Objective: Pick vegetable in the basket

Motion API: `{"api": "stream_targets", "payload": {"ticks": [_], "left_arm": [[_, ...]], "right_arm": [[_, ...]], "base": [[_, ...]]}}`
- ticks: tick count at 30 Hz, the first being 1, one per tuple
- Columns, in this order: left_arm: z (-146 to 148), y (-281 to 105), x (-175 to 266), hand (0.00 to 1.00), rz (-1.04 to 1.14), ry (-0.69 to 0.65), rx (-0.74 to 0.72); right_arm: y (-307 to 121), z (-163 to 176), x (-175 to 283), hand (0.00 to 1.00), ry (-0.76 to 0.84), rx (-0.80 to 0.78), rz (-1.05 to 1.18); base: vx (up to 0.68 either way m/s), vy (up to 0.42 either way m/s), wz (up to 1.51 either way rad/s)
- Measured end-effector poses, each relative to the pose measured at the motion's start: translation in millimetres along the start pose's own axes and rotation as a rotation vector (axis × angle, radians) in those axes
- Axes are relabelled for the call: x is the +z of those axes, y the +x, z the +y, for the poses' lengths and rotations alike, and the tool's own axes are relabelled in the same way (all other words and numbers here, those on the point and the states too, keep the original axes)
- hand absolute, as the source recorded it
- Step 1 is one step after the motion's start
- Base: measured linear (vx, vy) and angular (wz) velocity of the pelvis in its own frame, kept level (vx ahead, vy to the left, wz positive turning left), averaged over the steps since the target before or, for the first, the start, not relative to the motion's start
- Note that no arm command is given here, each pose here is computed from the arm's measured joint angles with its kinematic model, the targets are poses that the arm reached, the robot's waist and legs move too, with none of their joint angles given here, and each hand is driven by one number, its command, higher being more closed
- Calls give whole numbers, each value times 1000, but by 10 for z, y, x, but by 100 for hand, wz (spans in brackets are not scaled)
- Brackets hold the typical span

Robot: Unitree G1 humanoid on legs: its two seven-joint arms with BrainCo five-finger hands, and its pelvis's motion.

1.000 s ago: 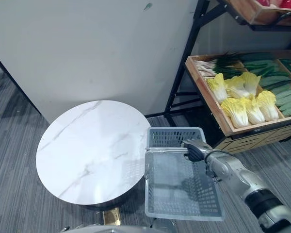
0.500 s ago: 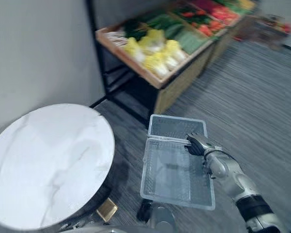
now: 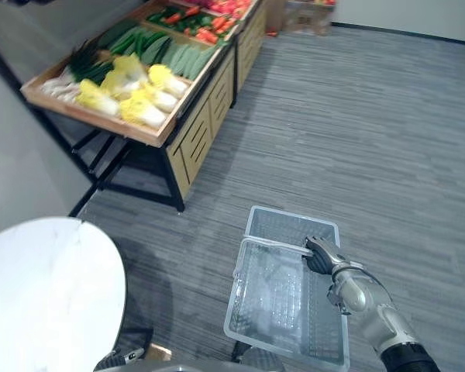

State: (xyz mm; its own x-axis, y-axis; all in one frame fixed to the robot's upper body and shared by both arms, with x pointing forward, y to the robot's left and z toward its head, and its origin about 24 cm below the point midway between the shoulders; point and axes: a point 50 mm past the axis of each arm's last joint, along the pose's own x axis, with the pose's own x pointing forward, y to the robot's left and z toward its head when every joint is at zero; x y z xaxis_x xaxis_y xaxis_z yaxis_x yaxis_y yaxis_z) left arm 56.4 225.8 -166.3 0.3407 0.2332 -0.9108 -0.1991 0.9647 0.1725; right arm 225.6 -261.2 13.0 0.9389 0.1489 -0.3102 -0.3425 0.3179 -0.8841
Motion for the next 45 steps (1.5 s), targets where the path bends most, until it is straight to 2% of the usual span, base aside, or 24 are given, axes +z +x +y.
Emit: {"api": "stream_targets", "payload": {"ticks": [5, 17, 20, 26, 29, 32, 33, 36, 38, 45], "left_arm": [[-86, -24, -15, 0, -27, -68, -5], [-56, -27, 25, 0, -61, -78, 1], [-53, -25, 27, 0, -59, -44, -3], [91, -14, 79, 0, -63, 126, 5], [65, 48, 468, 0, -158, 178, 13], [-73, 43, 1067, 0, -339, 210, -5], [-122, 1, 1337, 0, -431, 217, -9], [-166, -131, 1770, 0, -603, 215, 0], [-196, -189, 1863, 0, -656, 206, 3], [-313, -127, 1617, 0, -583, 199, -31]], "right_arm": [[29, 63, -71, 100, 16, 22, 34], [62, 113, -180, 100, 28, 45, 74], [25, 234, -225, 100, 57, 68, 108], [-10, 348, -279, 100, 179, -33, 193], [-82, 501, -380, 100, 221, -7, 259], [-145, 592, -495, 100, 252, 13, 341], [-190, 589, -574, 100, 270, -1, 388], [-338, 653, -717, 100, 317, -15, 493], [-421, 736, -757, 100, 346, -12, 537], [-447, 842, -738, 100, 355, 34, 543]], "base": [[8, 93, -116], [130, 242, -49], [90, 165, -35], [95, 131, -28], [267, 76, 3], [415, -23, 30], [397, -85, 45], [534, -186, 59], [620, -297, 29], [684, -310, -12]]}}
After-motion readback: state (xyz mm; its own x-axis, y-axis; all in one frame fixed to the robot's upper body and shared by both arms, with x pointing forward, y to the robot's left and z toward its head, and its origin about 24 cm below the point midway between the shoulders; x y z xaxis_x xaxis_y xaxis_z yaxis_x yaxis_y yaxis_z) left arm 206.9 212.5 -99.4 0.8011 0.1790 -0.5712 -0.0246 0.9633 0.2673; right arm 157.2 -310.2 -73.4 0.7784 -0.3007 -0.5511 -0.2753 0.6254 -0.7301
